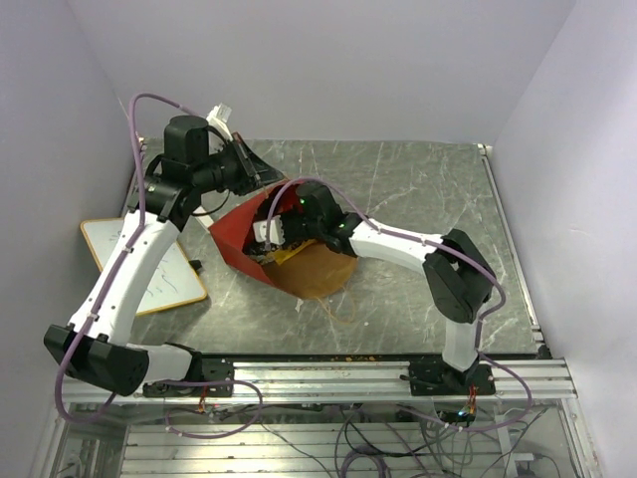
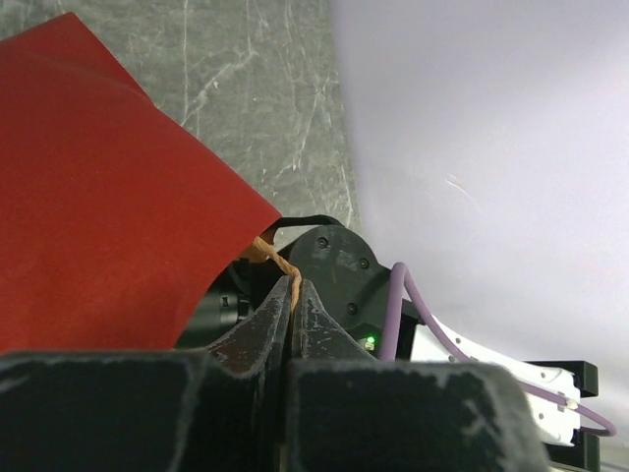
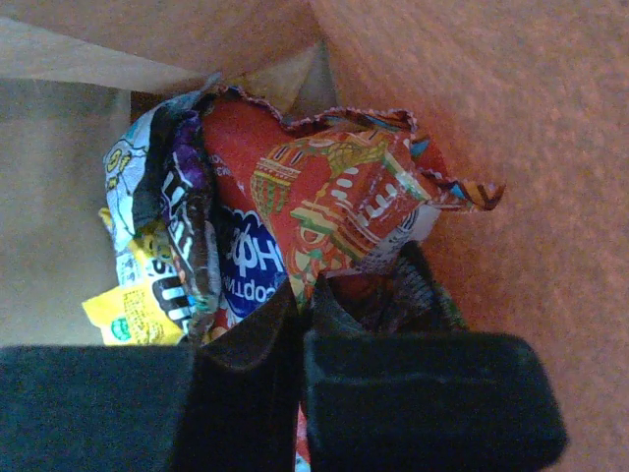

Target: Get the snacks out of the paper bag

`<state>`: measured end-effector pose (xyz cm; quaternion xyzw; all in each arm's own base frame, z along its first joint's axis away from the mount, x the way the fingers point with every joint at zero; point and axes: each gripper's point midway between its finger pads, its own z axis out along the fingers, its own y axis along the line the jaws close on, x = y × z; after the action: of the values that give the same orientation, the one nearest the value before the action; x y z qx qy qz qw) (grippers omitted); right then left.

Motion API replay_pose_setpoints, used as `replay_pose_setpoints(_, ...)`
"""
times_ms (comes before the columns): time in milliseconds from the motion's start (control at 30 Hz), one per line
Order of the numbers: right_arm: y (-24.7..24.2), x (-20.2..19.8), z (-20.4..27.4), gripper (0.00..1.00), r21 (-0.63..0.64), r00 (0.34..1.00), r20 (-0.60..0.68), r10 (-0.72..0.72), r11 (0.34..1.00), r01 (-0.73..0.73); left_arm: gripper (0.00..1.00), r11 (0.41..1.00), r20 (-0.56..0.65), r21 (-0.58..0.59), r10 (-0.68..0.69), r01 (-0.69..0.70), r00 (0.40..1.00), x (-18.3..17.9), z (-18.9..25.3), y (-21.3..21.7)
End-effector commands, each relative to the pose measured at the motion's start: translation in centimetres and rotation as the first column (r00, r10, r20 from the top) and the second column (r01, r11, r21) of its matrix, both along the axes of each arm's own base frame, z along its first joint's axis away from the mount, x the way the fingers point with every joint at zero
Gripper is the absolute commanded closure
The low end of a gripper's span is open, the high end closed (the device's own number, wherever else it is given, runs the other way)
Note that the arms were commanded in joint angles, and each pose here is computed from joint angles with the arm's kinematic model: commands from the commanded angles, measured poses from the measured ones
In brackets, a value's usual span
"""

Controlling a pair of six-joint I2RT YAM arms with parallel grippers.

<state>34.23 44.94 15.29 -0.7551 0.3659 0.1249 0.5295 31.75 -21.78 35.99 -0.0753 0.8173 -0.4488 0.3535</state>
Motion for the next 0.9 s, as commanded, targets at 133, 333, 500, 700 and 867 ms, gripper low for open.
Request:
replay_pose_setpoints(133, -0.8, -3.5, 4.8, 1.00, 0.110, 0.994, -0.102, -0.030, 0.993, 0.041, 0.93, 1.000, 0.070, -0.002, 0.016, -0.016, 0.997, -2.4, 1.9, 1.4)
replay_pose_setpoints(333, -0.5, -6.4, 5.9, 1.00, 0.162, 0.989, -0.145, -0.032, 0.985, 0.055, 0.93, 0.998, 0.080, -0.042, 0.059, -0.056, 0.995, -3.3, 2.5, 2.0)
replay_pose_setpoints(500, -0.2, -7.2, 6.9, 1.00, 0.166, 0.990, -0.122, -0.076, 0.981, 0.095, 0.93, 0.996, 0.063, -0.032, 0.084, -0.082, 0.995, -3.3, 2.7, 2.4)
replay_pose_setpoints(700, -0.4, -6.7, 10.2, 1.00, 0.258, 0.987, -0.099, -0.129, 0.954, 0.151, 0.93, 0.991, 0.050, -0.034, 0.132, -0.130, 0.990, -3.2, 3.2, 3.1)
replay_pose_setpoints(867, -0.8, -6.8, 12.5, 1.00, 0.303, 0.988, -0.069, -0.135, 0.941, 0.150, 0.93, 0.988, 0.057, 0.008, 0.151, -0.152, 0.987, -3.1, 3.5, 3.7)
